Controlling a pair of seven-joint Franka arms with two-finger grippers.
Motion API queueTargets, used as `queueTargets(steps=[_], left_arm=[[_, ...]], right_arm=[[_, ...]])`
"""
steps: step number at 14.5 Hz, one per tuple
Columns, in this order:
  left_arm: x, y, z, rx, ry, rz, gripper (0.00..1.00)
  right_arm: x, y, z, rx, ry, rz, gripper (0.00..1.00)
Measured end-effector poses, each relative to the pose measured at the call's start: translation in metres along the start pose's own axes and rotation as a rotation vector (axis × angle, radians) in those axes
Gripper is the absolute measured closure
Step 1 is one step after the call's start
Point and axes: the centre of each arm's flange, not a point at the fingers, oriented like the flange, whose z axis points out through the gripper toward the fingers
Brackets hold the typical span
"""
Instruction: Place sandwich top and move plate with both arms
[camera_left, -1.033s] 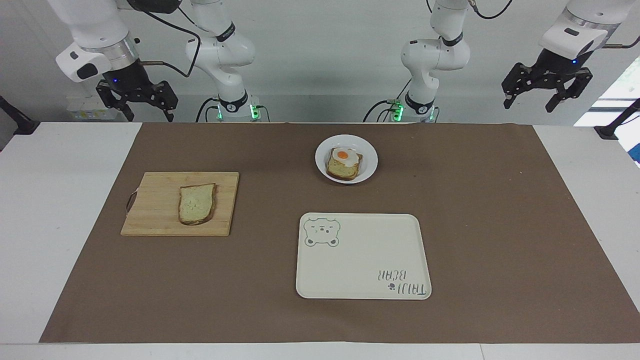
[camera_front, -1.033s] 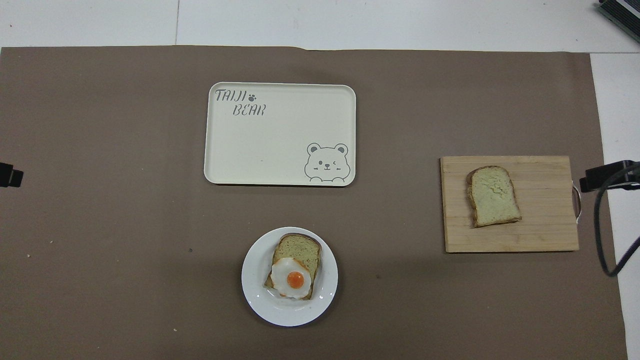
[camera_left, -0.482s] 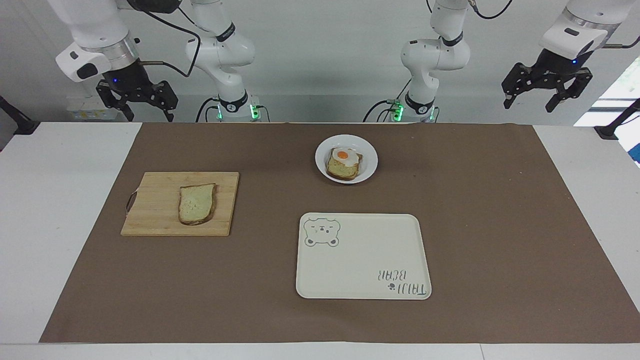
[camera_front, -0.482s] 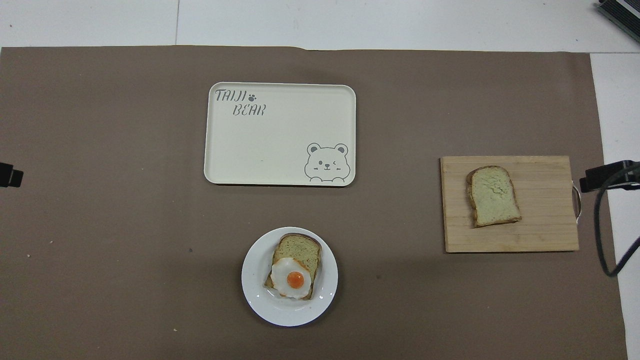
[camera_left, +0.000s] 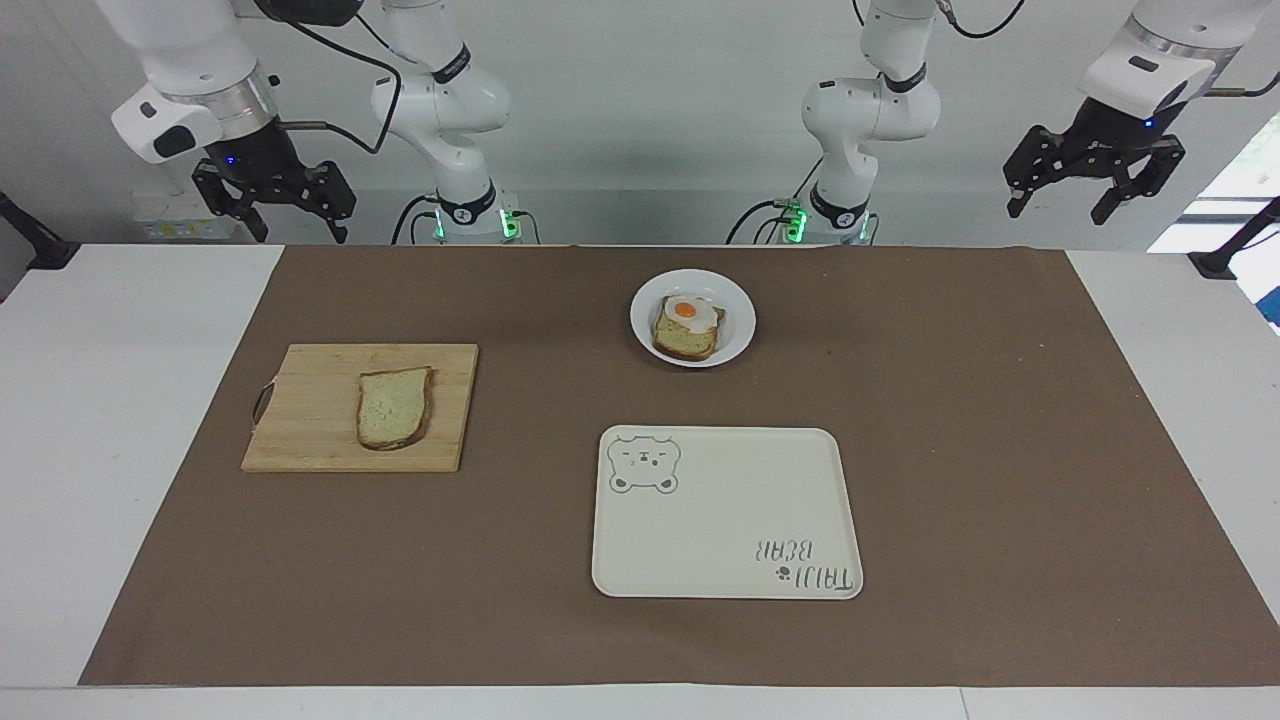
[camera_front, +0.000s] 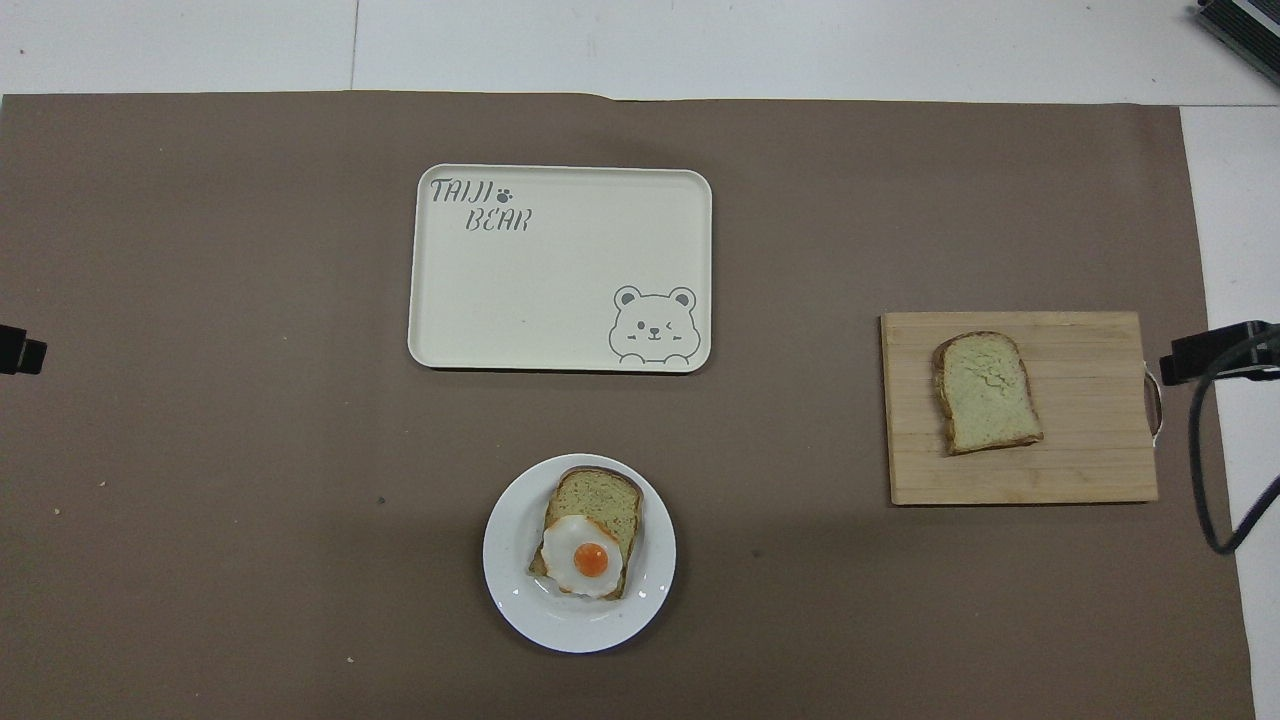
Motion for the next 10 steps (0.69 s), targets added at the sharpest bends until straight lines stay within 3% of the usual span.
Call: queueTargets(steps=[10], left_arm=[[0.0,0.0,0.0,0.0,0.0,0.0,0.0]], right_arm=[[-0.0025,0.0004,0.0021,0.001,-0.005,0.0,0.0]])
